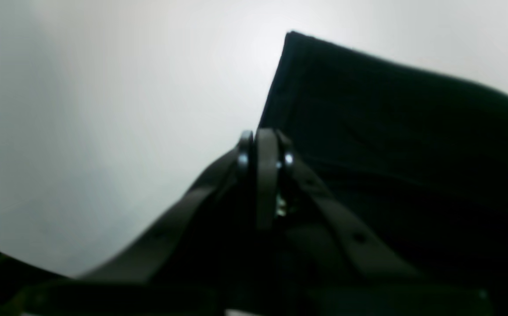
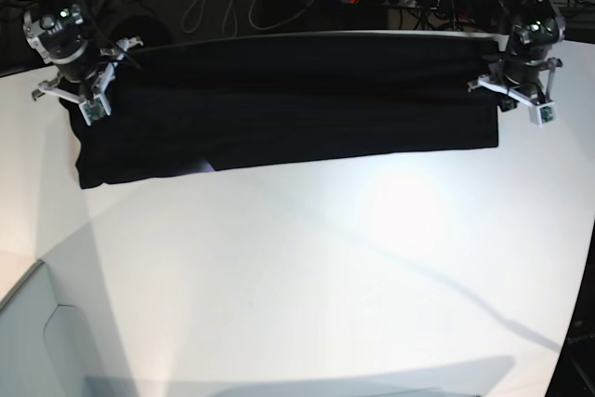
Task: Fold the T-shirt properly
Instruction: 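Hold the folded shirt edge with both grippers near the shoulder edge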
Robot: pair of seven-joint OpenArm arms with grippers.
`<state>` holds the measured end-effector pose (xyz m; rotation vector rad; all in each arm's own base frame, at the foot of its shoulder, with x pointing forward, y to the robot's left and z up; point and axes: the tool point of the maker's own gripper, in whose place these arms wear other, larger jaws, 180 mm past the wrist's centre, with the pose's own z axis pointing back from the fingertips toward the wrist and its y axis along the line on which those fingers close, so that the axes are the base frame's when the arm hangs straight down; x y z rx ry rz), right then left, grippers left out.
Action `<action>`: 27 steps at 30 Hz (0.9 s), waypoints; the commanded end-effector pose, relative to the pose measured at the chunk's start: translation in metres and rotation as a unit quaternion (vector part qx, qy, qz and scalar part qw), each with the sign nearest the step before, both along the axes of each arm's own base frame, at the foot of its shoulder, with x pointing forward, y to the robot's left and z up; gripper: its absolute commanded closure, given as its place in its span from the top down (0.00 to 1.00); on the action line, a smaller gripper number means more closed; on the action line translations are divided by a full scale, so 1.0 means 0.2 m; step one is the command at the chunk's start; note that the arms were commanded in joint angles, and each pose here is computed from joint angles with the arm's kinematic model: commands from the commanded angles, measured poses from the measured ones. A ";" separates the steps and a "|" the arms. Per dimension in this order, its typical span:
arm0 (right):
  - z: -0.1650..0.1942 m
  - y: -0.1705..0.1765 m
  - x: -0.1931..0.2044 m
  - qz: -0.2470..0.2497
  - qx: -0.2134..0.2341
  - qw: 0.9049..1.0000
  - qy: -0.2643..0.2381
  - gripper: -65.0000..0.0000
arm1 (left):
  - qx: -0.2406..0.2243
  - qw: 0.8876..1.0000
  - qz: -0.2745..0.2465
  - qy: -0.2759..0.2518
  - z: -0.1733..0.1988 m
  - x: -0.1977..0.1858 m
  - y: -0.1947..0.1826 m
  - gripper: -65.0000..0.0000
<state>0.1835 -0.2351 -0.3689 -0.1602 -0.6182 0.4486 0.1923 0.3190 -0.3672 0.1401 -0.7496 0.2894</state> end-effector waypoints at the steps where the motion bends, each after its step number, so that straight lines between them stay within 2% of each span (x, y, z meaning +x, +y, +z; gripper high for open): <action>1: 0.04 0.00 0.02 0.013 -0.006 1.000 -0.012 0.01 | -0.003 1.000 0.003 -0.015 0.02 0.01 0.01 0.00; 4: 0.04 0.00 0.03 0.014 -0.007 1.000 -0.013 0.11 | -0.031 0.999 0.004 -0.019 0.00 0.00 -0.02 0.00; 10: 0.04 0.00 0.02 0.014 -0.007 1.000 -0.012 0.54 | -0.042 0.999 0.004 -0.025 0.00 0.00 -0.04 0.00; 12: 0.05 0.00 0.03 0.015 -0.008 1.000 -0.014 0.64 | -0.042 0.999 0.004 -0.026 0.00 0.01 -0.04 0.00; 15: 0.05 0.00 0.03 0.016 -0.007 1.000 -0.014 0.67 | -0.041 0.999 0.006 -0.027 0.01 0.01 -0.03 0.00; 18: 0.04 0.04 0.01 0.050 -0.004 0.999 -0.004 0.67 | -0.037 0.999 0.007 -0.029 0.02 0.02 -0.03 0.02; 20: 0.03 0.06 0.00 0.074 -0.004 0.997 0.004 0.67 | -0.038 0.999 0.008 -0.030 0.02 0.02 -0.03 0.16; 24: 0.03 0.07 0.00 0.077 -0.005 0.997 0.005 0.67 | -0.037 0.999 0.005 -0.032 0.03 0.02 -0.03 0.49; 25: 0.03 0.07 0.00 0.077 -0.005 0.997 0.005 0.67 | -0.037 0.999 0.005 -0.032 0.03 0.02 -0.03 0.53; 27: 0.03 0.07 0.00 0.077 -0.005 0.997 0.005 0.67 | -0.037 0.999 0.004 -0.033 0.03 0.02 -0.03 0.56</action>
